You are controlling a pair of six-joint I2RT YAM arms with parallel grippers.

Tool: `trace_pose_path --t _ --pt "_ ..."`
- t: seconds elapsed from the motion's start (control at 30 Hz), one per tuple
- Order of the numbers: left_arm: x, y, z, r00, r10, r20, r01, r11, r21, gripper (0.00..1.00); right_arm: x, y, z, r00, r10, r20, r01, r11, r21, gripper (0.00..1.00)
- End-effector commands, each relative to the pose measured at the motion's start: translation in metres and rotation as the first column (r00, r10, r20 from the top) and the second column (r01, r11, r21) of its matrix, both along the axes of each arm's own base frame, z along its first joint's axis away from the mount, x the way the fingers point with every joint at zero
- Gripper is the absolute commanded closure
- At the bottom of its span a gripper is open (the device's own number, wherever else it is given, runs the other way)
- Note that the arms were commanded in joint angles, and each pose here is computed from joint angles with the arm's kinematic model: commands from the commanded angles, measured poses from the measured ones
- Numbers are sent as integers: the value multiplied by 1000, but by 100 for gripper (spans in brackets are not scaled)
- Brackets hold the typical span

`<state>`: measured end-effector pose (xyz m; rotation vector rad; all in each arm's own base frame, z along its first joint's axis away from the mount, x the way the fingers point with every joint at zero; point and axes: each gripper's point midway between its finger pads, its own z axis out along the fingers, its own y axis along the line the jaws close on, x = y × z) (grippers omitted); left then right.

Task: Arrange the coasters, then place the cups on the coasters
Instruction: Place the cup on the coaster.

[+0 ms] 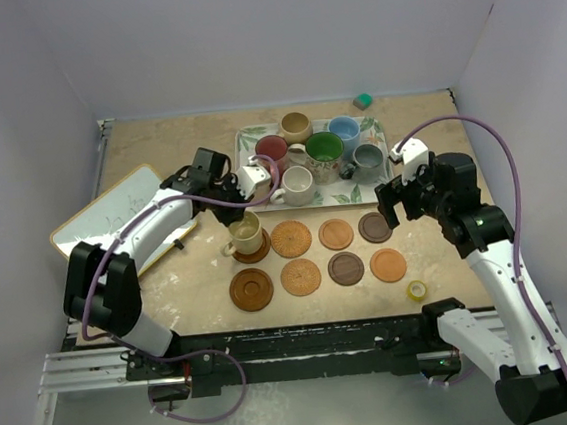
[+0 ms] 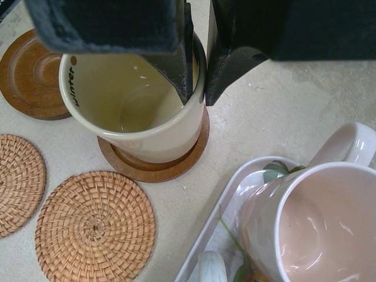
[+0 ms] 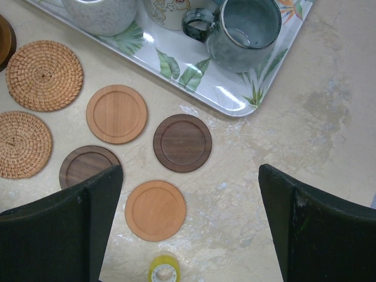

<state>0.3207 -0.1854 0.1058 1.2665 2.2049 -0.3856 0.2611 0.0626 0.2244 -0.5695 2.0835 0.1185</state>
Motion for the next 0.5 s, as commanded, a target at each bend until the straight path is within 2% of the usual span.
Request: trace_pose_path --t 0.0,0.47 --pt "19 -14 28 996 -29 89 33 998 -49 97 4 -1 8 999 -4 38 4 1000 3 0" --pt "14 -15 20 997 -48 62 51 998 -44 97 4 -1 6 999 -2 35 2 1000 0 0"
